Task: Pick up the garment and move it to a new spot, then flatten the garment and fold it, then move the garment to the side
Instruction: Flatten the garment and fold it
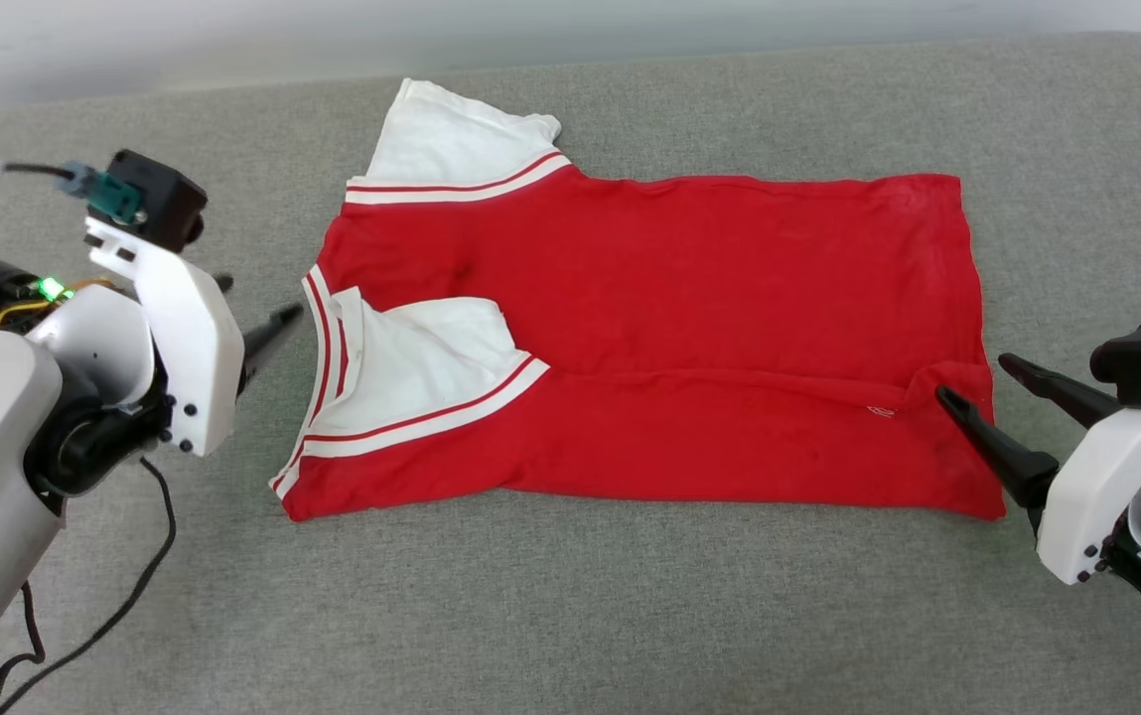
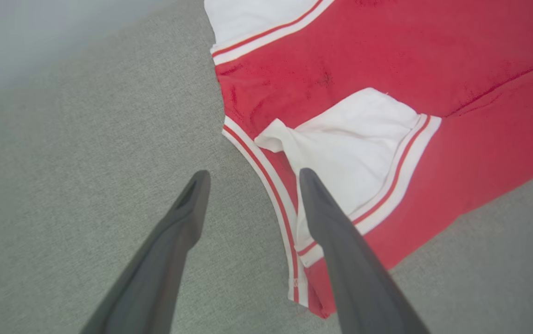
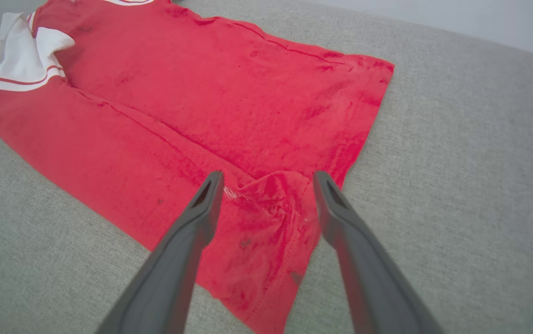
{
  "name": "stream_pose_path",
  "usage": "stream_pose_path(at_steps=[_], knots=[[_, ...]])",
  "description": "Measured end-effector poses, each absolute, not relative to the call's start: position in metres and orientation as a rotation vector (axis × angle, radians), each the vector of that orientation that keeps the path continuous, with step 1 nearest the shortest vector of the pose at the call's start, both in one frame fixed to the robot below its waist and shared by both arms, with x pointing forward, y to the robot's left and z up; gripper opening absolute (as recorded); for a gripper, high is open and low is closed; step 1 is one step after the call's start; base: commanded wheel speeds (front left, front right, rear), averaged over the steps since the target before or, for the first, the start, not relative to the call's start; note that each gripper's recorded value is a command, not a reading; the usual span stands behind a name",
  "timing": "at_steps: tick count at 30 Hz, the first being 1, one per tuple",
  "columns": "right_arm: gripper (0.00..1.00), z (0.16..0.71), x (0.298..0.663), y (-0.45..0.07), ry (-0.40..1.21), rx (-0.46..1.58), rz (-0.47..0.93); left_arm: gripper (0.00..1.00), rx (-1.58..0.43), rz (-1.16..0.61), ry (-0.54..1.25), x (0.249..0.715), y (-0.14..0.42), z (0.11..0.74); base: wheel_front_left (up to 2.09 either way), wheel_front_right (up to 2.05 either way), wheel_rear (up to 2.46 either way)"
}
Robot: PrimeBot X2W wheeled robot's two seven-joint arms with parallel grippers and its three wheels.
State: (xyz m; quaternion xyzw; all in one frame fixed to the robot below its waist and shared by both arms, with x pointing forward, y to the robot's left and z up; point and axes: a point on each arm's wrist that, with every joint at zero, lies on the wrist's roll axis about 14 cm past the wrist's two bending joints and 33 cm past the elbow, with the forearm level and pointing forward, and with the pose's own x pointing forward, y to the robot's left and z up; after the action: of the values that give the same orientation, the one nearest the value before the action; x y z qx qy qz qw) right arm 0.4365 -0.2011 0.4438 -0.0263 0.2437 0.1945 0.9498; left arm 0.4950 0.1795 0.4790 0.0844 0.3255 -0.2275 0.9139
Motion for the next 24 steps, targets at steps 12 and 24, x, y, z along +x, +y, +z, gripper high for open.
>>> stream_pose_path(at_steps=[12,24], knots=[[1.0,0.435,0.428,-0.198,0.554,-0.05,0.408,1.0,0.239,-0.561,1.109,0.446,0.174,0.418,0.0,0.0,0.0],[1.0,0.46,0.443,-0.214,0.504,-0.091,0.375,0.0,0.259,-0.58,1.249,0.424,0.175,0.374,0.0,0.0,0.0]])
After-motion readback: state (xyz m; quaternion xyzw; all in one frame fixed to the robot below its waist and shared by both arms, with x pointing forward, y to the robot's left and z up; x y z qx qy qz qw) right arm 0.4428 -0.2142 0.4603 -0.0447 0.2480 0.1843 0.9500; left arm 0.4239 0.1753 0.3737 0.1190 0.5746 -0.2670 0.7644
